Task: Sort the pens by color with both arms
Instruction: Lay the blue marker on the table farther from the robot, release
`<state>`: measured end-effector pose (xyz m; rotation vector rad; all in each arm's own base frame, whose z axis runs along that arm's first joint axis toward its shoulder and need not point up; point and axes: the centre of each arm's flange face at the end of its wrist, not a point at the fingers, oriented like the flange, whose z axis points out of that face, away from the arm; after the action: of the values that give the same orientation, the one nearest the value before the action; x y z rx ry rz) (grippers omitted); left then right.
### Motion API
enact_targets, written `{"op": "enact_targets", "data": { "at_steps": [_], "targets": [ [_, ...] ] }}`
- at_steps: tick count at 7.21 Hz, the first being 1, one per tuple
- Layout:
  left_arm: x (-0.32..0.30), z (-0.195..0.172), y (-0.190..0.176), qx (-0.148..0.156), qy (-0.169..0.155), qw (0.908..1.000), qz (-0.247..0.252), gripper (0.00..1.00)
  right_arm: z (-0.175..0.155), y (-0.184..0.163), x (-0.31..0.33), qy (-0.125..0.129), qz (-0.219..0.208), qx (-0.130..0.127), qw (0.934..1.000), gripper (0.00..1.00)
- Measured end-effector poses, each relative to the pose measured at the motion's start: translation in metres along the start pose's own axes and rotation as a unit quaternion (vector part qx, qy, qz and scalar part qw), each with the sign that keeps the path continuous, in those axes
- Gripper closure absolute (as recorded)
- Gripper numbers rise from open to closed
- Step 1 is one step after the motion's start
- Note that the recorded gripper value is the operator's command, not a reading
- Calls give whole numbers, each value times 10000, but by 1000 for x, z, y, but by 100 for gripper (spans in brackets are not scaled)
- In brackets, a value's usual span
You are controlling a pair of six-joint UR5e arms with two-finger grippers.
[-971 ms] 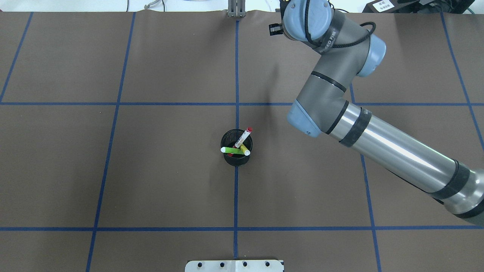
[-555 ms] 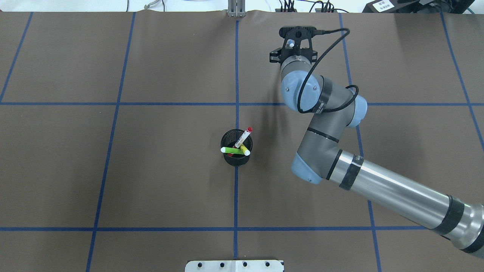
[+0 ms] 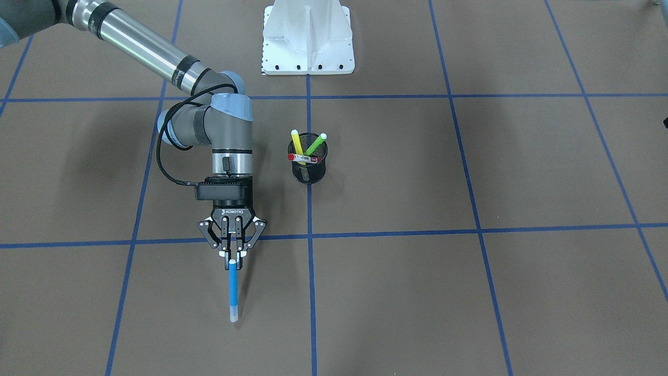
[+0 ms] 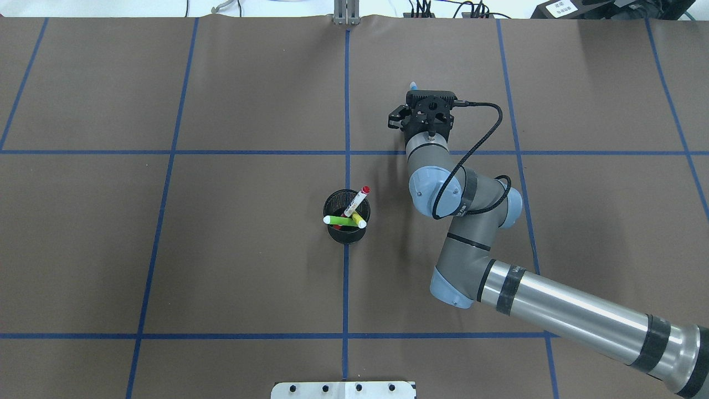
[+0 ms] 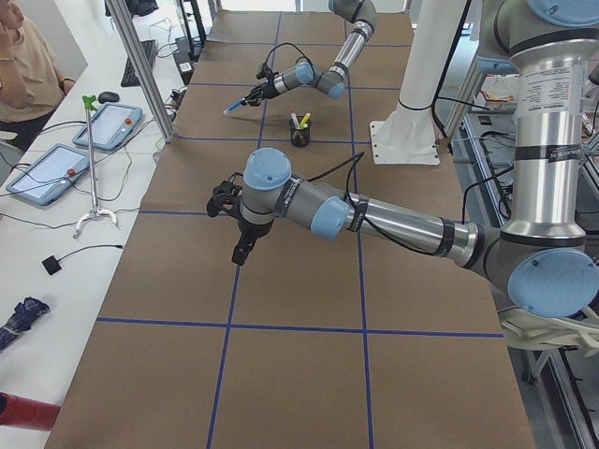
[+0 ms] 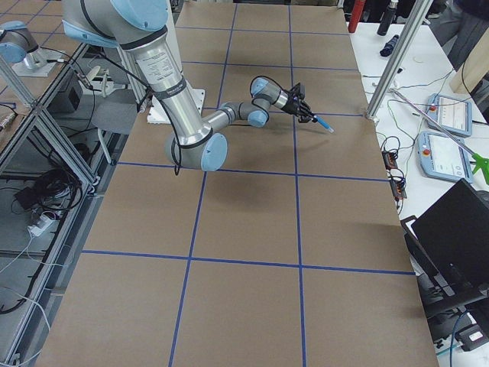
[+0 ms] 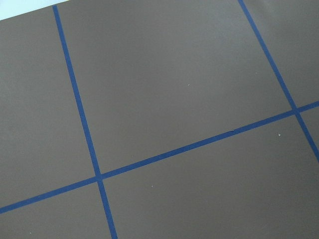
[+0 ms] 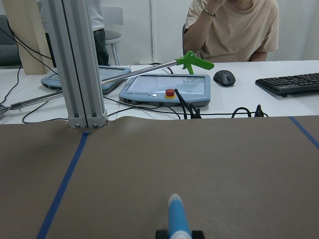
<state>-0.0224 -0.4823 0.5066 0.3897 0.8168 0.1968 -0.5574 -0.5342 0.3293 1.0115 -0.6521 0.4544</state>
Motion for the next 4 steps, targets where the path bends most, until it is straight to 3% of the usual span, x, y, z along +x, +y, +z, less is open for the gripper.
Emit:
{"op": "enact_targets", "data": {
  "at_steps": [1,2,4],
  "targets": [
    [0,0,0,-2,0,10000,-1,0,2,7,3,66,-69,51,9999,27],
    [0,0,0,-2,0,10000,-2,0,4,14,6,127,-133,92,9998,3],
    [0,0,0,-2,0,10000,-2,0,3,20,6,142,-206,90,9996,2]
  ]
}}
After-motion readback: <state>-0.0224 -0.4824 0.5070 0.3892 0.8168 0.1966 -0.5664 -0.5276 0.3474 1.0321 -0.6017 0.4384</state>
